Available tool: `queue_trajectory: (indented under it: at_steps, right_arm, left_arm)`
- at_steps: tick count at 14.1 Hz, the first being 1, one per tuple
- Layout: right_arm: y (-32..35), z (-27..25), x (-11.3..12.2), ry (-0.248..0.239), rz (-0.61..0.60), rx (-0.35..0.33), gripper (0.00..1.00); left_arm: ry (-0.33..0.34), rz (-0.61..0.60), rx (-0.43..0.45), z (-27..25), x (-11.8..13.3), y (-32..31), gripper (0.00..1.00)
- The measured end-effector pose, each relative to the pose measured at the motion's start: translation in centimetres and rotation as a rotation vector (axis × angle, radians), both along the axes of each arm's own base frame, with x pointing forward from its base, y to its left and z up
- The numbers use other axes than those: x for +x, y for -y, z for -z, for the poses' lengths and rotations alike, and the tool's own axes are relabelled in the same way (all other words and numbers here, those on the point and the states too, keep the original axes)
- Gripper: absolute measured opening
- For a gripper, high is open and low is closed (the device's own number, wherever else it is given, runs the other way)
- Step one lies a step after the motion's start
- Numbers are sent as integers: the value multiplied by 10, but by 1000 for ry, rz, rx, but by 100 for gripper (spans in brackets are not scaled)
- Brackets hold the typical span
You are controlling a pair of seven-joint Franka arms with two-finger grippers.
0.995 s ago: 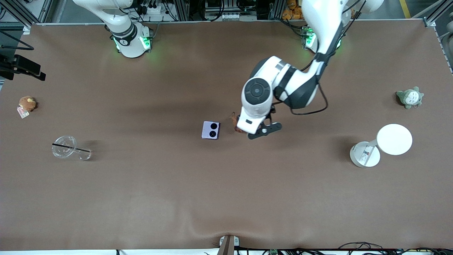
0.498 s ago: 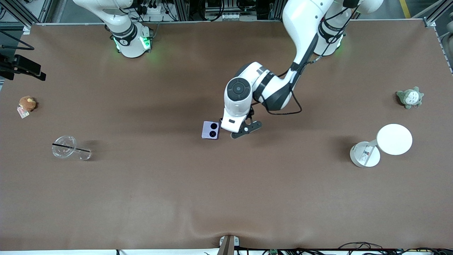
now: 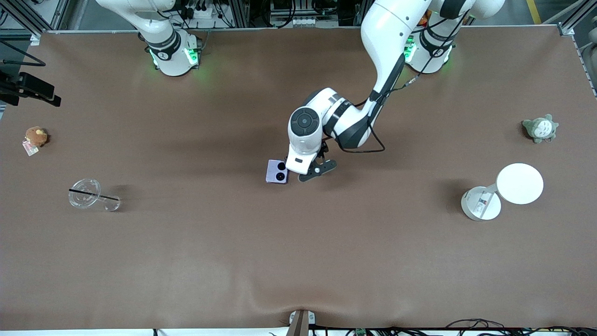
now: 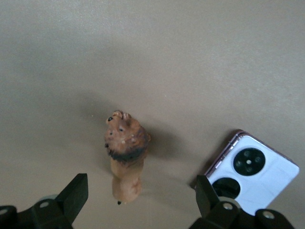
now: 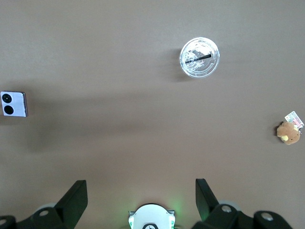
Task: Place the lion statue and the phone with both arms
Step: 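Grasp the lion with the left gripper while the right gripper reaches the phone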
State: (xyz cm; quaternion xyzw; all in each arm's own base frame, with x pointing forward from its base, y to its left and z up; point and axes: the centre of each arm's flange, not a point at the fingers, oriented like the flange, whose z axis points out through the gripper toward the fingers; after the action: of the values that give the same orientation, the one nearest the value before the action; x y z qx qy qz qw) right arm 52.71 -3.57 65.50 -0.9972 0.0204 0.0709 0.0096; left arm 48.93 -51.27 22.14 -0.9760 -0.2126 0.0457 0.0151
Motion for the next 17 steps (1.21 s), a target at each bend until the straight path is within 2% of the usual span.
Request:
queue_trajectory:
  at_steps: [4,7,9,10,13,17]
  right_arm:
    - [-2,7,4,-12,-3,2,100]
    - [-7,12,8,-22,-14,3,100]
    - [-10,15,10,-24,-18,4,100]
    - [-15,18,13,-27,-28,4,100]
    - [-51,37,27,-37,-35,-6,100]
    - [-122,74,52,-26,25,-36,100]
  left_arm:
    - [-8,5,22,17,-1,-3,96]
    - [-14,11,38,28,-2,-5,67]
    - [-9,19,44,28,-2,-6,43]
    - [-4,29,45,27,0,-6,36]
    - [34,78,85,18,14,-17,36]
    - [-5,151,127,-29,63,-80,36]
